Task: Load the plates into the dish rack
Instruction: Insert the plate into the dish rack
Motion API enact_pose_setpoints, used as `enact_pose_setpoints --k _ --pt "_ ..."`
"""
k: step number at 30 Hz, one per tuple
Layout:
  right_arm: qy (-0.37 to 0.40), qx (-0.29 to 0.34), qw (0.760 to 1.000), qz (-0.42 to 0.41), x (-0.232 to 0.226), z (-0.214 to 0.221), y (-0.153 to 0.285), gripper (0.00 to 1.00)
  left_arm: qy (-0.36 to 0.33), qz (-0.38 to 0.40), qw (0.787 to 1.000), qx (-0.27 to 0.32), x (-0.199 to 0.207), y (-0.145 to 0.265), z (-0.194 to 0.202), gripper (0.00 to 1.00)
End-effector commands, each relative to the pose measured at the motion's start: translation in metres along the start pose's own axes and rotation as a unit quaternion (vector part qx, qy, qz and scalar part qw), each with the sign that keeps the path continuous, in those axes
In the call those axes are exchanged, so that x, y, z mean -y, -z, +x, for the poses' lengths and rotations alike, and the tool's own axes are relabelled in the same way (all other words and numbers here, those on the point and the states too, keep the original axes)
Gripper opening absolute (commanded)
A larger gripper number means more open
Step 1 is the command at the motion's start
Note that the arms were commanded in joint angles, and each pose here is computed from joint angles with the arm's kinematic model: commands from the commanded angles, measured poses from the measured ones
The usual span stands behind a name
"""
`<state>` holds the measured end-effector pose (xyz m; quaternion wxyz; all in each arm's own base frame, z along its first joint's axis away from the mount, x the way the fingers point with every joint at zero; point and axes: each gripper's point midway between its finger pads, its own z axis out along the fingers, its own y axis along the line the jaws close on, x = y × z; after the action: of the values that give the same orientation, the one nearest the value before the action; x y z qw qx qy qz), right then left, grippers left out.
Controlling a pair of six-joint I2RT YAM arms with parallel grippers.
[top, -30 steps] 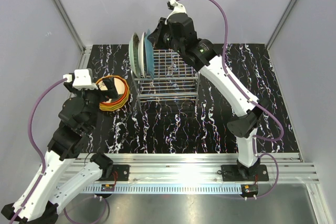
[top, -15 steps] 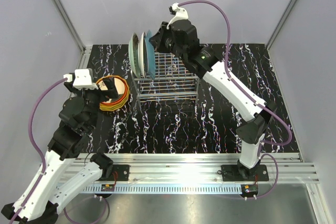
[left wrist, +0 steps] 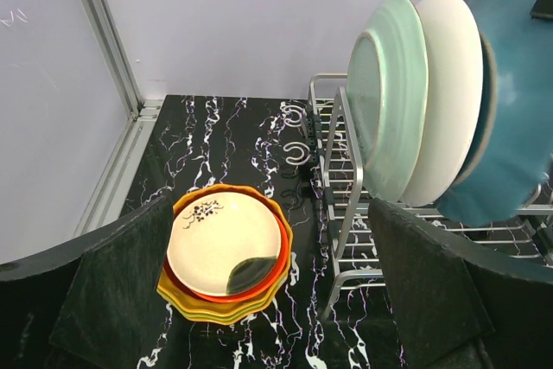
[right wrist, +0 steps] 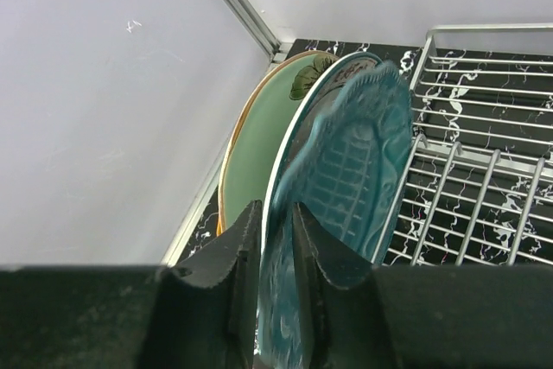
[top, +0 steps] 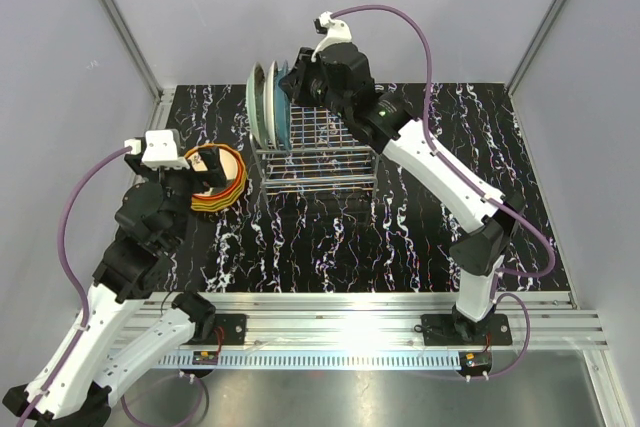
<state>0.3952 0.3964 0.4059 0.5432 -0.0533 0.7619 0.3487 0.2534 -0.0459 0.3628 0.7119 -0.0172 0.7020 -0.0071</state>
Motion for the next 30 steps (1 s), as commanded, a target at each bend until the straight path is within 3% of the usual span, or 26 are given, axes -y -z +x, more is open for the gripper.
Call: enact_pose_setpoints --k 1,13,24,30 --pt "0.011 0.008 1.000 -0.017 -0.015 -0.006 0.005 0.28 0.009 0.002 1.000 0.020 0.002 -0.002 -0.011 0.99" --pt "0.020 0.005 1.000 -0.015 -0.016 -0.005 0.001 0.31 0.007 0.002 1.000 0.018 0.002 -0.003 -0.010 0.99" --pt "0.028 0.000 0.999 -0.029 -0.024 -0.009 0.007 0.42 0.007 0.001 1.000 0.018 0.002 -0.003 -0.009 0.99" --pt "0.039 0.000 0.998 -0.040 -0.029 -0.020 0.028 0.55 0.008 -0.008 1.000 0.020 -0.001 -0.003 -0.009 0.99"
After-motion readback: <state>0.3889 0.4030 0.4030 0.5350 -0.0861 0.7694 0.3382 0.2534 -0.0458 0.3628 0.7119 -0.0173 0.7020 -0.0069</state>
